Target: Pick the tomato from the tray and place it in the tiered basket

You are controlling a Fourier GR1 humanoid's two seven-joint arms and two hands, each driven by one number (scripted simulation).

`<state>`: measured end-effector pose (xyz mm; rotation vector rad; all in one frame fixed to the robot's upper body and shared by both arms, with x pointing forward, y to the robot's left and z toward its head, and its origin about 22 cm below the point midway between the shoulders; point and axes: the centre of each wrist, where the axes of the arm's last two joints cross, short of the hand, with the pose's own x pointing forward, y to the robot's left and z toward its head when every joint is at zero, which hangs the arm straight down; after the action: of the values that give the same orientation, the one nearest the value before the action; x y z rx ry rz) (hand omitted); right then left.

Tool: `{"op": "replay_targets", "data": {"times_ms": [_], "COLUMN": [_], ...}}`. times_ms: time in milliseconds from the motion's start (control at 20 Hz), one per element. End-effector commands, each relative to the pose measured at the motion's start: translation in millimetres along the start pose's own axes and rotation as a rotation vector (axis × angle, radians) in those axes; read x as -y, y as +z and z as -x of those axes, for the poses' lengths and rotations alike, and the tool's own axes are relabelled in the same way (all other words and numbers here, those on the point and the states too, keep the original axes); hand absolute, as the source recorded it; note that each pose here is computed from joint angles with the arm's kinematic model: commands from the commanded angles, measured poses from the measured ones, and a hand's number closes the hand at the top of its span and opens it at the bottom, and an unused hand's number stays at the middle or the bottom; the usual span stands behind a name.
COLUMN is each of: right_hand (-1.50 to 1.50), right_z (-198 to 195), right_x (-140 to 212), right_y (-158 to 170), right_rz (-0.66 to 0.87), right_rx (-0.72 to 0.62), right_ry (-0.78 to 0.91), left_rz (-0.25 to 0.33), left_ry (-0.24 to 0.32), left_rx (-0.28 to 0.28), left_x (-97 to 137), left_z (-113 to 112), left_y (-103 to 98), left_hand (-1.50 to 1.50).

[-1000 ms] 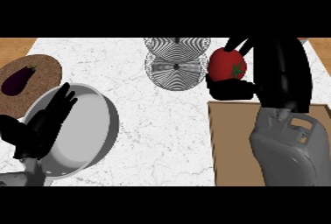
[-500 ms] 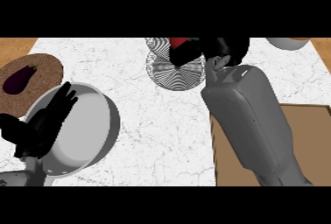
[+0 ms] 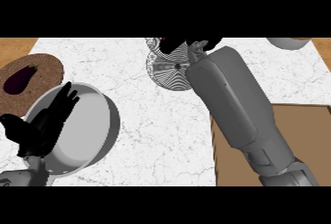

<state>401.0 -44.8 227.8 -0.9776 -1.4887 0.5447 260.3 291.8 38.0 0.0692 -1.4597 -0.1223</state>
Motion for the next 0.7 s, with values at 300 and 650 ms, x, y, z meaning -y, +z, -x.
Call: {"op": "replay_targets", "data": {"times_ms": [300, 650], "right_hand": [1.5, 1.5], "right_z": [12.8, 36.0], "right_x": [-32.6, -53.9], "right_y": [-25.9, -26.9], "right_rz": [0.053, 0.231], "right_rx": [-0.015, 0.012], "right_ry": [0.065, -0.058], "left_rz": [0.01, 0.009], "left_ry": [0.013, 0.017], "left_rx": [-0.02, -0.031], "left_x": [5.3, 3.9], "left_z": [10.1, -8.7], "left_y": [0.3, -3.5], "left_hand": [0.0, 0.0]}}
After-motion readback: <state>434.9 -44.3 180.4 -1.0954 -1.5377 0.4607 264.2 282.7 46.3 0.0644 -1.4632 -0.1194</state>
